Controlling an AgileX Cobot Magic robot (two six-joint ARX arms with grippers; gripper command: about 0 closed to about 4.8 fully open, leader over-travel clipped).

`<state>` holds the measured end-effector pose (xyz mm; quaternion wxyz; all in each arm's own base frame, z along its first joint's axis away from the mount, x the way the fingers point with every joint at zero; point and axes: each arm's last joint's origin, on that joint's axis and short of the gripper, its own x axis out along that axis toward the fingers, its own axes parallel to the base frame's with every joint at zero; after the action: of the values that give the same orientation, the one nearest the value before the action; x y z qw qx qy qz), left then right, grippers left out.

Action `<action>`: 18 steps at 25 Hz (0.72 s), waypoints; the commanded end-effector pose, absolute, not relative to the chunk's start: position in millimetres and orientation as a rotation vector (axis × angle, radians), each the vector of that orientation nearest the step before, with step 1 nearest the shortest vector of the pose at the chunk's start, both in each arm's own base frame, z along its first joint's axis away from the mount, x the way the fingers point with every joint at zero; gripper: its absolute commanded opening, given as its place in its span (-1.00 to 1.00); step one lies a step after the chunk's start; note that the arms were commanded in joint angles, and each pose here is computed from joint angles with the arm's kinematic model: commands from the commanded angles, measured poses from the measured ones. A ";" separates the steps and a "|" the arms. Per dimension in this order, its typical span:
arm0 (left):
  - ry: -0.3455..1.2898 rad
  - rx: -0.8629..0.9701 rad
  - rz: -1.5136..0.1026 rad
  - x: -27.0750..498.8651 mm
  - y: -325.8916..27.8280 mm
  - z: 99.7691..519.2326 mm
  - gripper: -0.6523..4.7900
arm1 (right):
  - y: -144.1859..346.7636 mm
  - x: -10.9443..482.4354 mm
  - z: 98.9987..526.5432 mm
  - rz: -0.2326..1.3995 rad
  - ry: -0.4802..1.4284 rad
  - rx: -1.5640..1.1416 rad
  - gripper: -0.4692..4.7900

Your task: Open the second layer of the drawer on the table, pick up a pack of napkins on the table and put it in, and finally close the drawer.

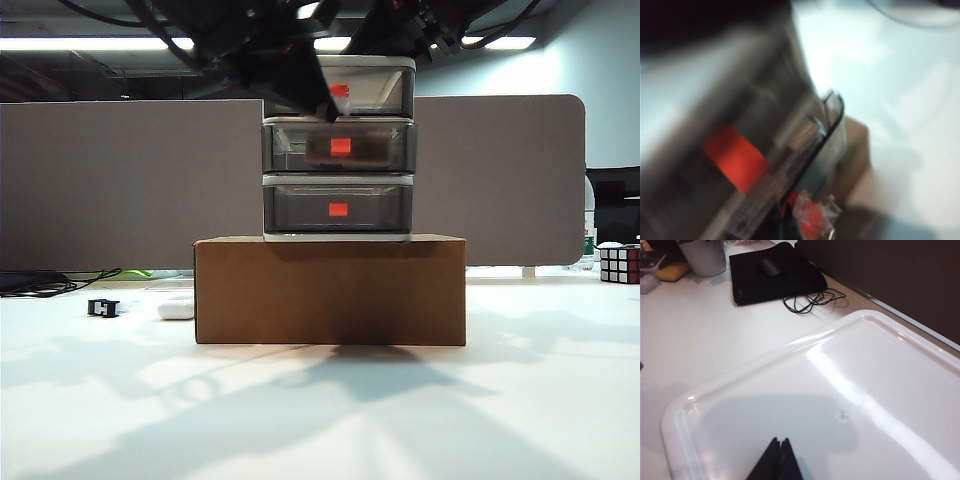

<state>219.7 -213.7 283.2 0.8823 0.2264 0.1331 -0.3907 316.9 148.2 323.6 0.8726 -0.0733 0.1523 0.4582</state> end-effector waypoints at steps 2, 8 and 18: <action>0.183 0.514 -0.798 224.2 -216.0 287.9 -0.78 | 147.5 315.7 312.8 0.951 0.408 -0.144 -0.84; 0.267 0.537 -0.835 208.5 -202.6 294.6 -0.78 | 147.3 315.6 312.2 0.954 0.407 -0.157 -0.84; 0.343 0.509 -0.807 240.3 -187.5 275.8 -0.78 | 146.9 315.5 311.6 0.953 0.414 -0.157 -0.84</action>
<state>235.6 -189.8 275.5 0.8724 0.2526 0.1702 -0.3824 316.4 147.9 323.6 0.8711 -0.0807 0.1516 0.4602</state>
